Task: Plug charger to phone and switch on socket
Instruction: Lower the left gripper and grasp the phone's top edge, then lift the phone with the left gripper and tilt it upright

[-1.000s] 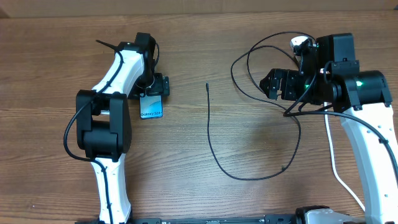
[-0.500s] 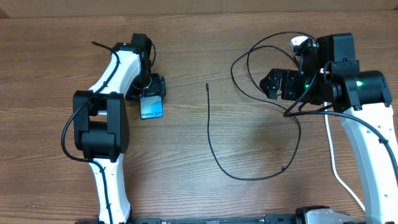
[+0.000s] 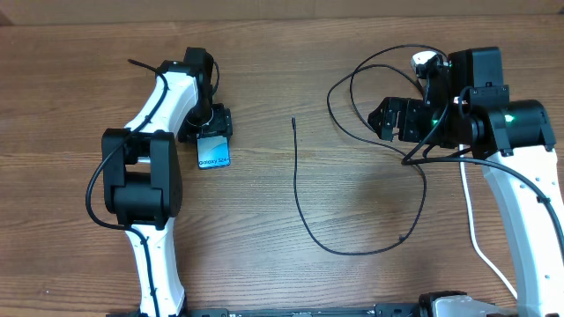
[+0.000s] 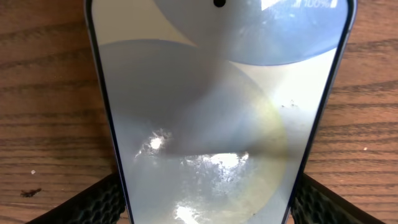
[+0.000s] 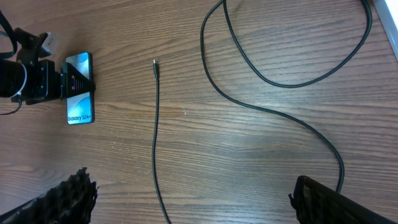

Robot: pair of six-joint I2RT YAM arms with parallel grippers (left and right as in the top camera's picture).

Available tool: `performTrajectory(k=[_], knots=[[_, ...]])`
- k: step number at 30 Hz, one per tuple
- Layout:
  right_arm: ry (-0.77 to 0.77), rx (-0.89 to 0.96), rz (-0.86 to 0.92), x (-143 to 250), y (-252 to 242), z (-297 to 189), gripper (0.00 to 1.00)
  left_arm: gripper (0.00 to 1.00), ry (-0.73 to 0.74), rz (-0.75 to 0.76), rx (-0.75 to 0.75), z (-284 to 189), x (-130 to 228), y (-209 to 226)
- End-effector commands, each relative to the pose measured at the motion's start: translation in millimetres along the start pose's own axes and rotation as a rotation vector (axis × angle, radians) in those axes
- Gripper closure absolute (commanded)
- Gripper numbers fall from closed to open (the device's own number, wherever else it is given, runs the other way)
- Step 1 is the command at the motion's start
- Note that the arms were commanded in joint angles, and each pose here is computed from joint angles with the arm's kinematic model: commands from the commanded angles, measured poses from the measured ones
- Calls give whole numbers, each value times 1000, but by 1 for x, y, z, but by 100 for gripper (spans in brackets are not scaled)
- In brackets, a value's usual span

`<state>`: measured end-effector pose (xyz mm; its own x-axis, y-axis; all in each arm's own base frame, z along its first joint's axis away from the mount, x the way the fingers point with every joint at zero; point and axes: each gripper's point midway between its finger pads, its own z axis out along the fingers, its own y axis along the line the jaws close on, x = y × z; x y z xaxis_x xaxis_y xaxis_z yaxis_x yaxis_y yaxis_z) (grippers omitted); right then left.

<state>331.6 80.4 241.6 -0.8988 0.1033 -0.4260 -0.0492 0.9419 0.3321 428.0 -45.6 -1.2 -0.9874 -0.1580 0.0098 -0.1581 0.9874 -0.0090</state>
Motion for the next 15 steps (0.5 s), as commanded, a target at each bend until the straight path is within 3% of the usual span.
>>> performTrajectory(k=[1, 15], knots=[[-15, -10, -9, -3, 4, -3, 0, 24, 108, -27, -5, 38, 22, 9], [-15, -10, -9, -3, 4, -3, 0, 40, 109, -27, -5, 38, 22, 9]])
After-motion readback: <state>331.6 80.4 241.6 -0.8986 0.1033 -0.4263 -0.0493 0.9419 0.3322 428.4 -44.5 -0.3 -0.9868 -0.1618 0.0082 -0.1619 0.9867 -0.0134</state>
